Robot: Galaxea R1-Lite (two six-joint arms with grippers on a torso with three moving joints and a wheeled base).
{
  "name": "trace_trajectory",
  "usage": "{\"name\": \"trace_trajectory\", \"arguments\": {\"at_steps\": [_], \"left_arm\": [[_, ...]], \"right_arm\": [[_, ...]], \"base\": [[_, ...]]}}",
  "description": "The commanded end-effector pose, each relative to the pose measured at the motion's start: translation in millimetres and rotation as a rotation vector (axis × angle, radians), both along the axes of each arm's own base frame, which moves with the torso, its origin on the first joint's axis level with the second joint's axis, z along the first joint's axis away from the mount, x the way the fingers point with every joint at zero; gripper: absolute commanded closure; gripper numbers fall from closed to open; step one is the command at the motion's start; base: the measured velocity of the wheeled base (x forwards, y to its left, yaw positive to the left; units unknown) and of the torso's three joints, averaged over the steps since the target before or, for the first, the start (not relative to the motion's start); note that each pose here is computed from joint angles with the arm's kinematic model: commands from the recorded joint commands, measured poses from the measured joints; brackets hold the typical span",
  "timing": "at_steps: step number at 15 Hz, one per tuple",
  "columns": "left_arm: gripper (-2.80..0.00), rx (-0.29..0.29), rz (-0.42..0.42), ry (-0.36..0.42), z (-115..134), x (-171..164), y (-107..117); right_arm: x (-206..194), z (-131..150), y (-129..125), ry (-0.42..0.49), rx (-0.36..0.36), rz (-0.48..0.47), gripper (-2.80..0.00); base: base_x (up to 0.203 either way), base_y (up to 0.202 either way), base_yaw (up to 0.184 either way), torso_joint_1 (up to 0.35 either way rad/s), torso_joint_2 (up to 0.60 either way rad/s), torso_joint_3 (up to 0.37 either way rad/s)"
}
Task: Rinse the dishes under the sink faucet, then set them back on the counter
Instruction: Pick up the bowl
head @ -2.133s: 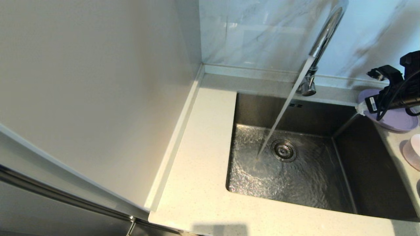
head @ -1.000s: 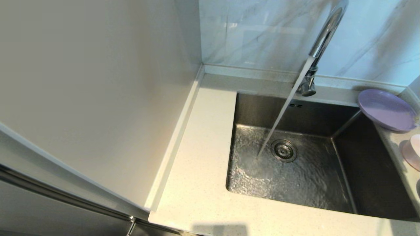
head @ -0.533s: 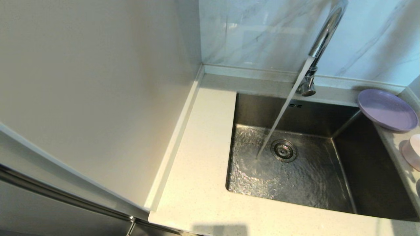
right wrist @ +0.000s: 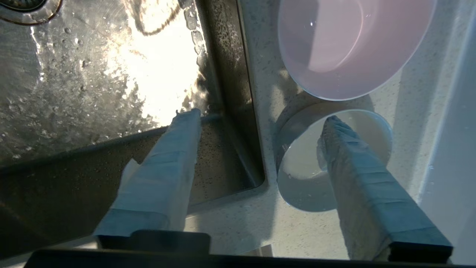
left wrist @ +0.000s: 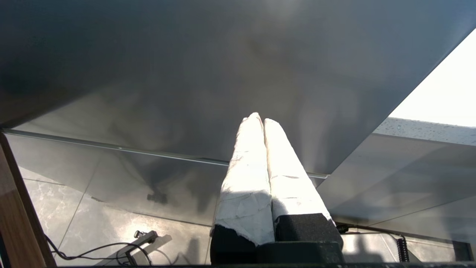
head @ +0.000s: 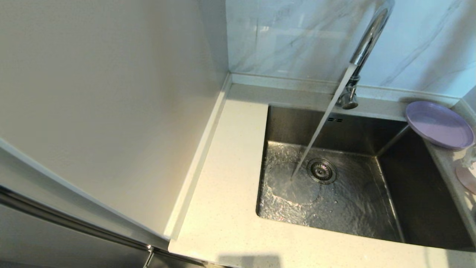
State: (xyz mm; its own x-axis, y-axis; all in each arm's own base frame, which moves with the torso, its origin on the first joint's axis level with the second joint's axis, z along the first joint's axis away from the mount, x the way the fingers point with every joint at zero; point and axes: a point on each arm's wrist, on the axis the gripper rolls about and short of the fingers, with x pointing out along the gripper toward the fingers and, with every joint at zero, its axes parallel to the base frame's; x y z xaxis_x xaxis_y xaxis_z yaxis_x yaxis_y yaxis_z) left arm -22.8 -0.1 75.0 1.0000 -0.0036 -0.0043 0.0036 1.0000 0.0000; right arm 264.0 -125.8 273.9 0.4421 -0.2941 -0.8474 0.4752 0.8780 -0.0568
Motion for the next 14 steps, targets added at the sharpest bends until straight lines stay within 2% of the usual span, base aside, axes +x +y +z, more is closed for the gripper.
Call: {"name": "trace_trajectory", "arguments": {"at_steps": [1, 5, 14], "left_arm": [[0.0, 0.0, 0.001, 0.0, 0.0, 0.0, 0.0], [0.0, 0.0, 0.001, 0.0, 0.0, 0.0, 0.0], [0.0, 0.0, 0.001, 0.0, 0.0, 0.0, 0.0]], "right_arm": [[7.3, -19.0, -15.8, 0.057, 0.031, -0.02, -2.8], [15.0, -43.2, -32.6, 0.069, 0.02, -0.027, -2.8], [32.7, -57.0, -45.9, 0.095, 0.021, -0.025, -2.8]], "base": [[0.0, 0.0, 0.0, 0.0, 0.0, 0.0], [0.0, 0.0, 0.0, 0.0, 0.0, 0.0], [0.0, 0.0, 0.0, 0.0, 0.0, 0.0]]}}
